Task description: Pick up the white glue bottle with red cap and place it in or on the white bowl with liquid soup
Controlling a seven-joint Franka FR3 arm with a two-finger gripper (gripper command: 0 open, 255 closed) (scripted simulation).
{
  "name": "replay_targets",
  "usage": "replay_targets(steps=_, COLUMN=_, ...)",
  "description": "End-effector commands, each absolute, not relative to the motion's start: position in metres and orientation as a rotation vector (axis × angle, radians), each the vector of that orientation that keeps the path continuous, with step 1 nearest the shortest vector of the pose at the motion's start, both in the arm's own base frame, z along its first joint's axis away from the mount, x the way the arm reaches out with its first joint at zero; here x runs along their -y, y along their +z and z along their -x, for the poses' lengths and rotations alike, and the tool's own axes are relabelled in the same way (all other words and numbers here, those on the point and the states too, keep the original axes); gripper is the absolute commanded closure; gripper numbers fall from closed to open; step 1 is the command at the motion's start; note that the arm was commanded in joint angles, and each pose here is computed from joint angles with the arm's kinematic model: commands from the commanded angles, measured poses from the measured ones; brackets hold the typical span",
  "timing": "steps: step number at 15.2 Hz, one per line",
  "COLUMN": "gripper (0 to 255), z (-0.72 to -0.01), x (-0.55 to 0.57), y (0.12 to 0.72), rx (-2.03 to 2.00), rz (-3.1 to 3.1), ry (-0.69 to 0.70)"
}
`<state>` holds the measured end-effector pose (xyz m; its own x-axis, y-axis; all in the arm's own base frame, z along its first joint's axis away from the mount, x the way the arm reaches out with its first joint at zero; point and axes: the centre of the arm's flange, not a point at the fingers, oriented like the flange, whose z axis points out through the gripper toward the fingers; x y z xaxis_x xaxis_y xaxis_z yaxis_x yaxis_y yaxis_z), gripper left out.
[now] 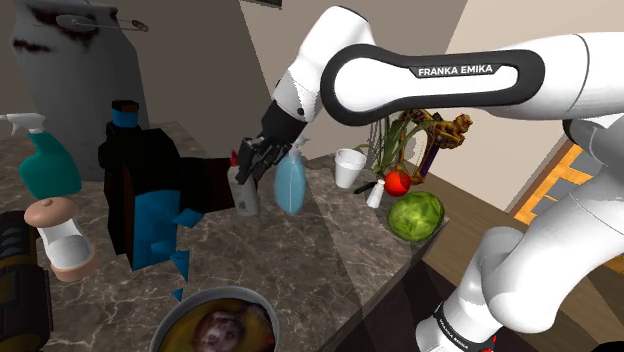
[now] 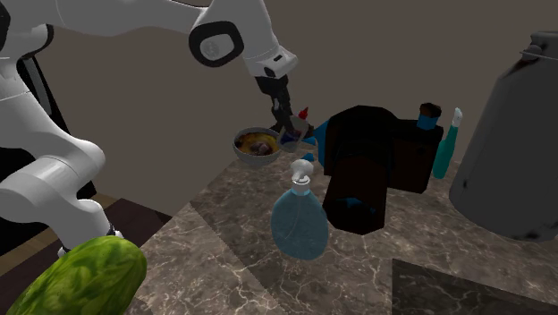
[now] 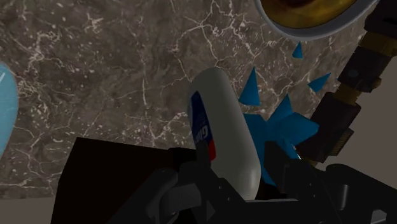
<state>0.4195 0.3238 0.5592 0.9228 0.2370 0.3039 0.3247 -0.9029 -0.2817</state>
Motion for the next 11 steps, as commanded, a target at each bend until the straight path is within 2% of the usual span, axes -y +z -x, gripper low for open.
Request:
replay_targets(steps=1, gripper=255, z=-0.408, x=-0.331, y=0.565, rx=0.414, rz=2.752, ry=-0.377)
replay_targets(steps=11, gripper=255, z=-0.298, x=-0.403, y=0.576, rx=0.414, rz=2.752, ry=-0.377)
